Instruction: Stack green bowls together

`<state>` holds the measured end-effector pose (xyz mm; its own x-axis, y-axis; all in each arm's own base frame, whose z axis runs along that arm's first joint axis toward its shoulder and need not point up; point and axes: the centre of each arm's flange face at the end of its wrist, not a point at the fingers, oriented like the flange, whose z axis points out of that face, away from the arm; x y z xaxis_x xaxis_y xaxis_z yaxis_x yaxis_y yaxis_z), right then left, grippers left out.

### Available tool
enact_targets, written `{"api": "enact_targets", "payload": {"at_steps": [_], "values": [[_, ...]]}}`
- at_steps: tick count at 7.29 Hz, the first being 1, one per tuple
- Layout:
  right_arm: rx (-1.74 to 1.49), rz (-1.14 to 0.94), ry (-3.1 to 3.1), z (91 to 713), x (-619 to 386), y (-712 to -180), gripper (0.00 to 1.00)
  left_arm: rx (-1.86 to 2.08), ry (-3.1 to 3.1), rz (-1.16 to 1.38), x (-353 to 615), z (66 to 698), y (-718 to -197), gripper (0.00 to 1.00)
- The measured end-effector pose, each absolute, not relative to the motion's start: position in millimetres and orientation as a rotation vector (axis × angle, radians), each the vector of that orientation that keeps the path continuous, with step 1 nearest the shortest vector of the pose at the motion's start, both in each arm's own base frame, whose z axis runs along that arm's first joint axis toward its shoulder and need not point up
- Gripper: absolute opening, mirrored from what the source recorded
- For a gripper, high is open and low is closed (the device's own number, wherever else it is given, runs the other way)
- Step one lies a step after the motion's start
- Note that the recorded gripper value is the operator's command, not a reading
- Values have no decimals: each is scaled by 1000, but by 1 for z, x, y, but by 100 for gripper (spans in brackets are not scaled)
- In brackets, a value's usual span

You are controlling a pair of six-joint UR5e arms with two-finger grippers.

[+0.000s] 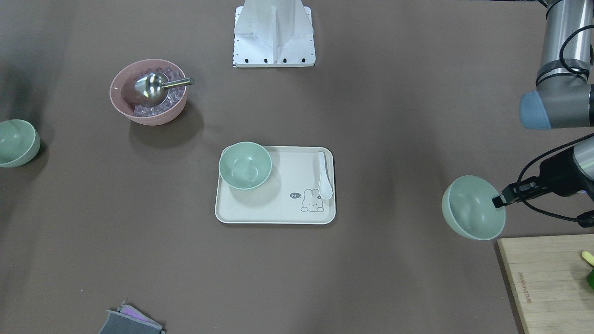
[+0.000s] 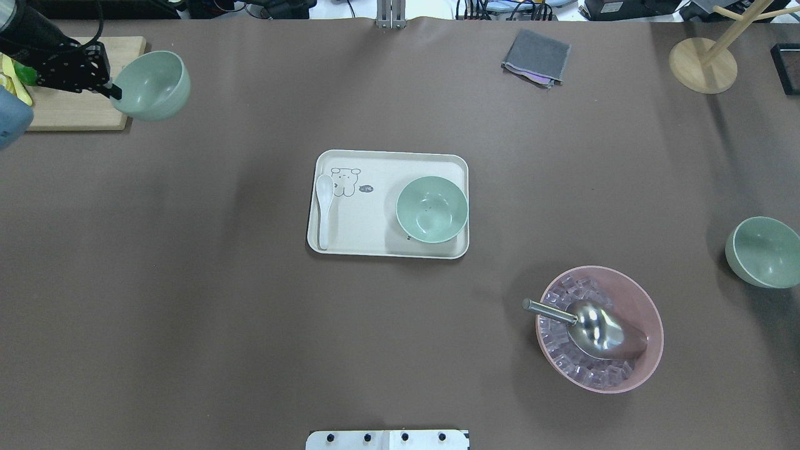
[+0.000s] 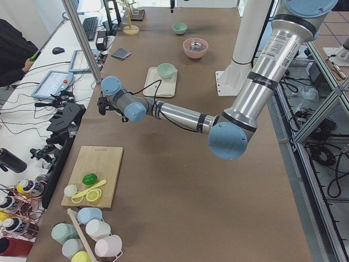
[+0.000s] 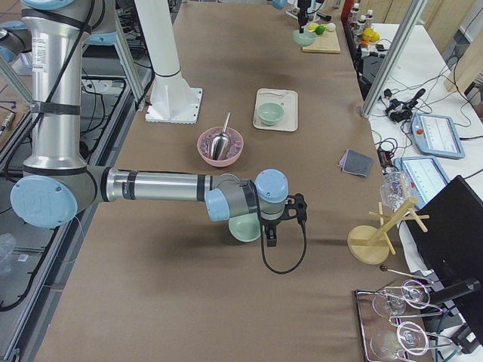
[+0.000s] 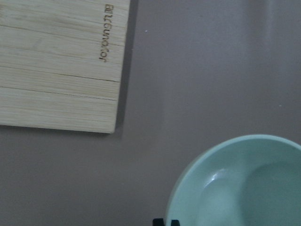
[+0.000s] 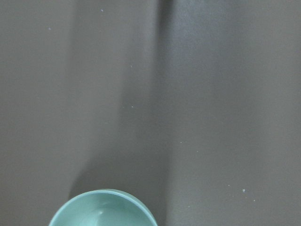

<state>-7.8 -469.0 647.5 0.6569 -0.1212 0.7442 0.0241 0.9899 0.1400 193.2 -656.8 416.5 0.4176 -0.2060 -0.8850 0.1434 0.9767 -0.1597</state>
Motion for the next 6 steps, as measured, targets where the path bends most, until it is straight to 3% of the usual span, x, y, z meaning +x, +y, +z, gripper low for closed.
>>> {"api": "enact_targets", "payload": {"at_steps": [5, 6], "values": [[105, -171, -847, 699, -60, -448, 99, -134, 1180, -273, 261, 320, -648, 0], [100, -184, -851, 700, -67, -446, 91, -135, 1183, -269, 265, 316, -647, 0]]}}
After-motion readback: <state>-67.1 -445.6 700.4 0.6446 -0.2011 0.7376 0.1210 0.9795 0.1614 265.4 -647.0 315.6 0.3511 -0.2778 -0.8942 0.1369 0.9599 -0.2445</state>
